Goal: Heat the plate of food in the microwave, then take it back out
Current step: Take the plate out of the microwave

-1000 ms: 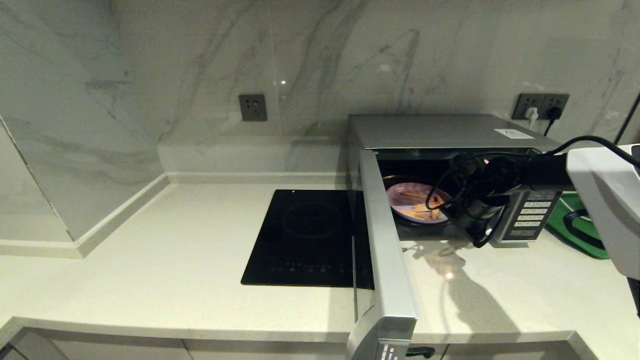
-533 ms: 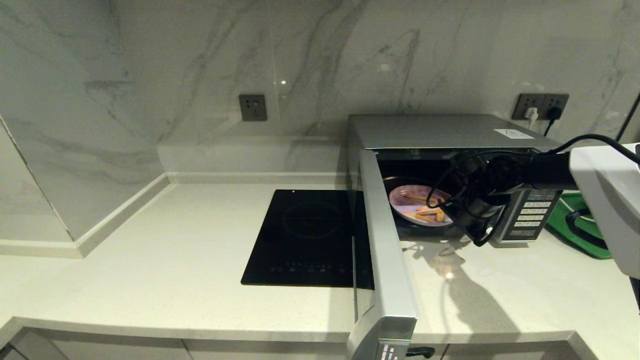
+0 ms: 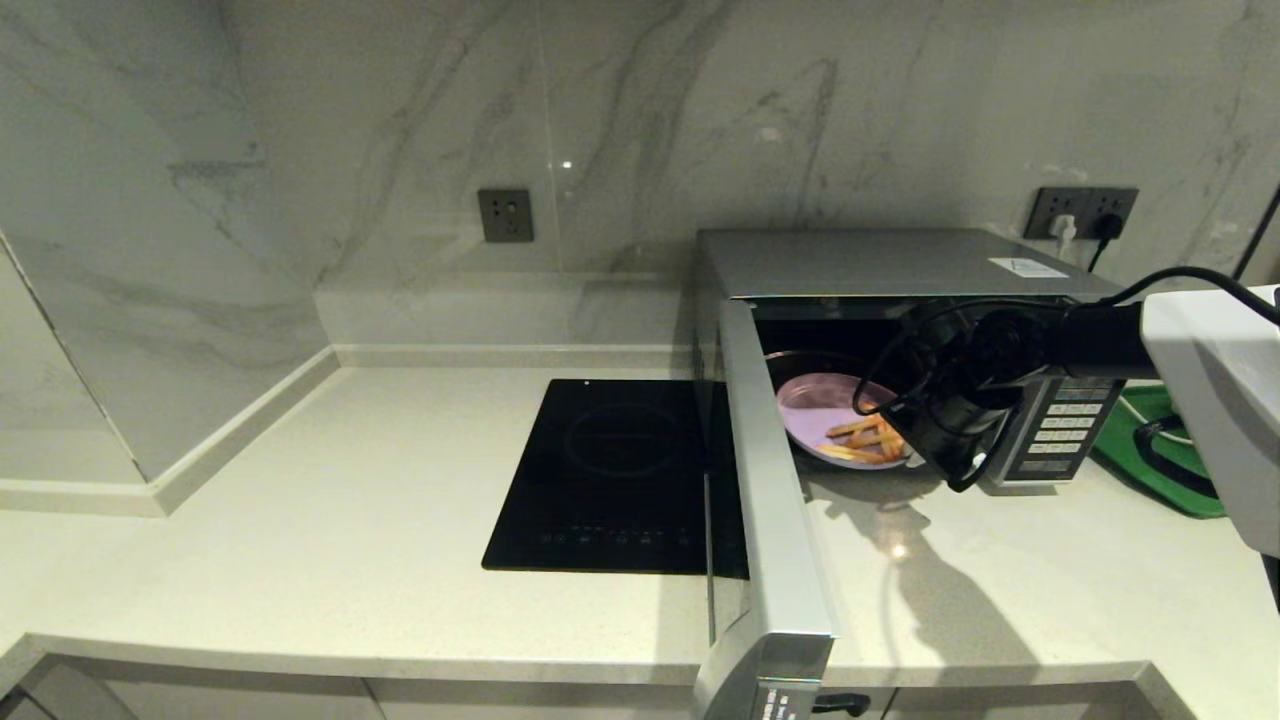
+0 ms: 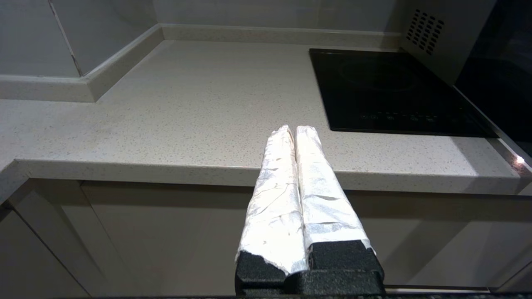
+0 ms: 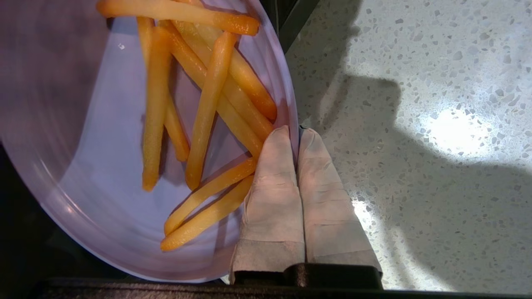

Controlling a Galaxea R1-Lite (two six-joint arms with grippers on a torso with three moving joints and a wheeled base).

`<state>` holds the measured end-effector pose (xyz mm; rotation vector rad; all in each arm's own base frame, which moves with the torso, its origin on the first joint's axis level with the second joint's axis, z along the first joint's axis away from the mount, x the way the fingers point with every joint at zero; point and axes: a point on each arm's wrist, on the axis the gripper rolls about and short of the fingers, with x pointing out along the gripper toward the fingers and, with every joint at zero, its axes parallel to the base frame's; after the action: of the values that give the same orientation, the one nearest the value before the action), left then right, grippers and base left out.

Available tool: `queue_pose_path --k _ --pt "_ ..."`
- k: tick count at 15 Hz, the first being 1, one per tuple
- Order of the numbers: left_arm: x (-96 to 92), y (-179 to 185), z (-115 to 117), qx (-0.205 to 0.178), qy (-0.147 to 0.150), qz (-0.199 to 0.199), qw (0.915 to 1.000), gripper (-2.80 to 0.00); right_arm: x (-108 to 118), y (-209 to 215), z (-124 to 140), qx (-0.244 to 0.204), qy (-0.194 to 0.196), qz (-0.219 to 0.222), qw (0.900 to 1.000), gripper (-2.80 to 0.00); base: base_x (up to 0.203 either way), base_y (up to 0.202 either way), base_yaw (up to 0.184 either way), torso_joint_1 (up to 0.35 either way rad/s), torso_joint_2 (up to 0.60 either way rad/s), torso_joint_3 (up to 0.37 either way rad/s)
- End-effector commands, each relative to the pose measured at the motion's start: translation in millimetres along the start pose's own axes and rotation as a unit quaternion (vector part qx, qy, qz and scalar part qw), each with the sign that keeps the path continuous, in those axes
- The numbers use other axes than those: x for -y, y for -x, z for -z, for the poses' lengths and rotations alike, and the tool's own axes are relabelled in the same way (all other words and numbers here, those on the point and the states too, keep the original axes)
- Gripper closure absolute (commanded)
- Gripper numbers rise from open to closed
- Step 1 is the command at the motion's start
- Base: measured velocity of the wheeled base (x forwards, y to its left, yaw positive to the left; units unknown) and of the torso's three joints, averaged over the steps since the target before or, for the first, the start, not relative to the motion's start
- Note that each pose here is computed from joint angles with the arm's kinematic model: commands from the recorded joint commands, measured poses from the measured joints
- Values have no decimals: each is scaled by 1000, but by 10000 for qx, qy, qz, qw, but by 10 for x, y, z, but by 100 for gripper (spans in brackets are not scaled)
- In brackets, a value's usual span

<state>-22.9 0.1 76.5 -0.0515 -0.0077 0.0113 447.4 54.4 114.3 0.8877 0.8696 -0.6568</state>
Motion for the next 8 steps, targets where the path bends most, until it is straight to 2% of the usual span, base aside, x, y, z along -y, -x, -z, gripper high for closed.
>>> queue_pose_path --k 1,8 --pt "0 1 0 9 3 -3 10000 0 0 1 0 4 -34 9 10000 0 0 0 0 0 0 0" --pt "0 0 0 5 3 -4 10000 0 -140 213 -114 153 -183 -443 9987 0 0 0 0 0 0 0"
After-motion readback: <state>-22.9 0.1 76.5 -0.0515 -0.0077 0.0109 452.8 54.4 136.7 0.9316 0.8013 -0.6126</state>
